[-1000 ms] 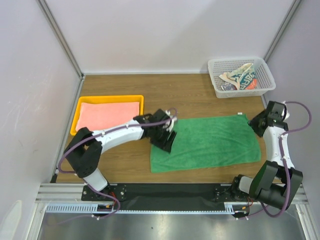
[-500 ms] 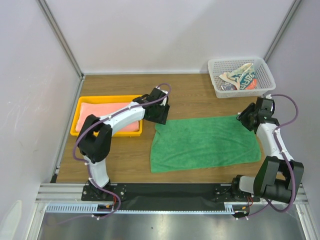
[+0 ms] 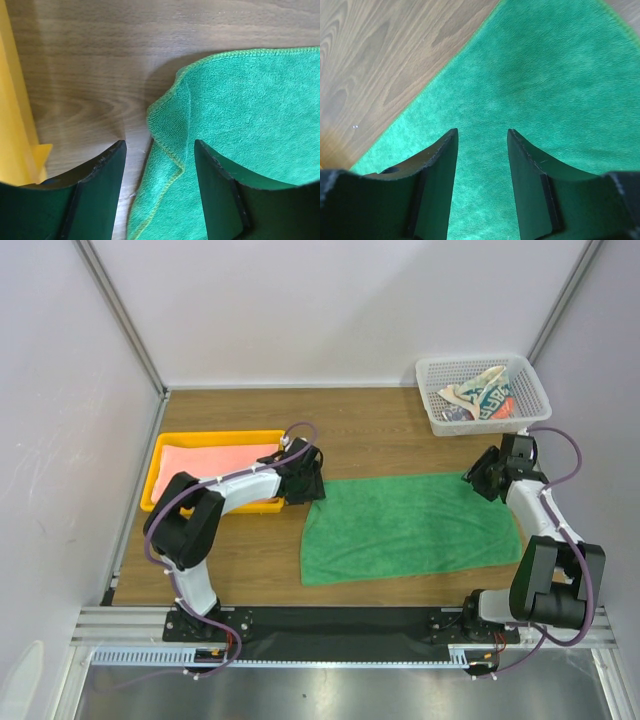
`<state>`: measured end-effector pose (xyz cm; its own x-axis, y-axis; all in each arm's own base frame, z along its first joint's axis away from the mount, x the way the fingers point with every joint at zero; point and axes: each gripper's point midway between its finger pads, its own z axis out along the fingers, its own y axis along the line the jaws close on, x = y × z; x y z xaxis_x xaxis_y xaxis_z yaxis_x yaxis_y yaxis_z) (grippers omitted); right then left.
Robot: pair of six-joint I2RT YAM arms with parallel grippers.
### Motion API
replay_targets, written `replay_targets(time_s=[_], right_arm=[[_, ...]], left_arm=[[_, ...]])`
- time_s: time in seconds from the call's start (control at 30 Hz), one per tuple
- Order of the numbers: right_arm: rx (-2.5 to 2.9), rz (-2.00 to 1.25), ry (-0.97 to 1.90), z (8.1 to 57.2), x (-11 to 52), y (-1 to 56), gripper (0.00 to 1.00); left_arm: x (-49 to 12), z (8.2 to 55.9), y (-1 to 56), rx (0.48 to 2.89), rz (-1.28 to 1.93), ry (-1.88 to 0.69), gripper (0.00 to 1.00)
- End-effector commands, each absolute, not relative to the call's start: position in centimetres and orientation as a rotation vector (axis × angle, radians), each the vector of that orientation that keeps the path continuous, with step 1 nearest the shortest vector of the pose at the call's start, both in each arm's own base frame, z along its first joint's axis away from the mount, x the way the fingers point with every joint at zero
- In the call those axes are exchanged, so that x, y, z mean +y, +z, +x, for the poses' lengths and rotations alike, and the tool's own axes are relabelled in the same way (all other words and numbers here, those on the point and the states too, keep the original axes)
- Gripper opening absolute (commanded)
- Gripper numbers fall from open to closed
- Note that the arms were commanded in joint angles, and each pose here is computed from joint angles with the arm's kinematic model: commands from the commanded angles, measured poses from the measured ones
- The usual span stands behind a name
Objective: Fold and stack the towels
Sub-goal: Flatten out the crumpled towel
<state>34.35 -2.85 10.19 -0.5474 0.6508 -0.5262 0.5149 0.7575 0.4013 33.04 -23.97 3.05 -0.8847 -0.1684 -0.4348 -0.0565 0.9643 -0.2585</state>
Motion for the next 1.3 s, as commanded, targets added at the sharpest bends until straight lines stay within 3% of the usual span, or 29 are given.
replay_targets(time_s=[0.0, 0.17, 0.33, 0.5, 0.83, 0.93, 1.03, 1.07, 1.1, 1.2, 1.27], right_arm=[[2.234, 0.812, 0.296, 36.2, -2.2, 12.0, 0.49], [2.249, 0.799, 0.296, 36.1, -1.8, 12.1, 0.49], [2.267, 0.789, 0.288, 35.9, -1.5, 12.3, 0.48], [2.260, 0.780, 0.278, 35.9, -1.3, 12.8, 0.49], [2.308, 0.812, 0.255, 35.1, -1.2, 10.3, 0.48], [2.322, 0.821, 0.242, 35.0, -1.3, 9.6, 0.48], [2.342, 0.837, 0.215, 34.9, -1.6, 8.8, 0.48], [2.345, 0.839, 0.211, 34.9, -1.6, 8.7, 0.48], [2.349, 0.843, 0.210, 34.9, -1.6, 8.5, 0.48], [2.348, 0.856, 0.200, 35.3, -1.9, 8.2, 0.48], [2.348, 0.858, 0.189, 35.8, -2.3, 8.0, 0.48]], left_arm=[[-25.5, 34.2, 5.1, 2.541, -0.297, -0.476, 0.62], [-25.3, 34.8, 4.5, 2.526, -0.344, -0.475, 0.56], [-24.8, 35.5, 4.5, 2.485, -0.385, -0.468, 0.43], [-23.0, 36.7, 4.7, 2.455, -0.362, -0.306, 0.31], [-20.1, 38.5, 5.6, 2.391, -0.136, -0.043, 0.28], [-19.2, 39.0, 5.3, 2.385, -0.060, 0.050, 0.31], [-19.2, 39.8, 5.7, 2.369, 0.026, 0.089, 0.50], [-19.4, 40.2, 6.2, 2.356, 0.057, 0.091, 0.65], [-19.7, 40.5, 6.6, 2.344, 0.068, 0.076, 0.69], [-21.1, 40.9, 8.2, 2.322, 0.105, -0.011, 0.70], [-21.9, 40.6, 8.9, 2.333, 0.091, -0.078, 0.66]])
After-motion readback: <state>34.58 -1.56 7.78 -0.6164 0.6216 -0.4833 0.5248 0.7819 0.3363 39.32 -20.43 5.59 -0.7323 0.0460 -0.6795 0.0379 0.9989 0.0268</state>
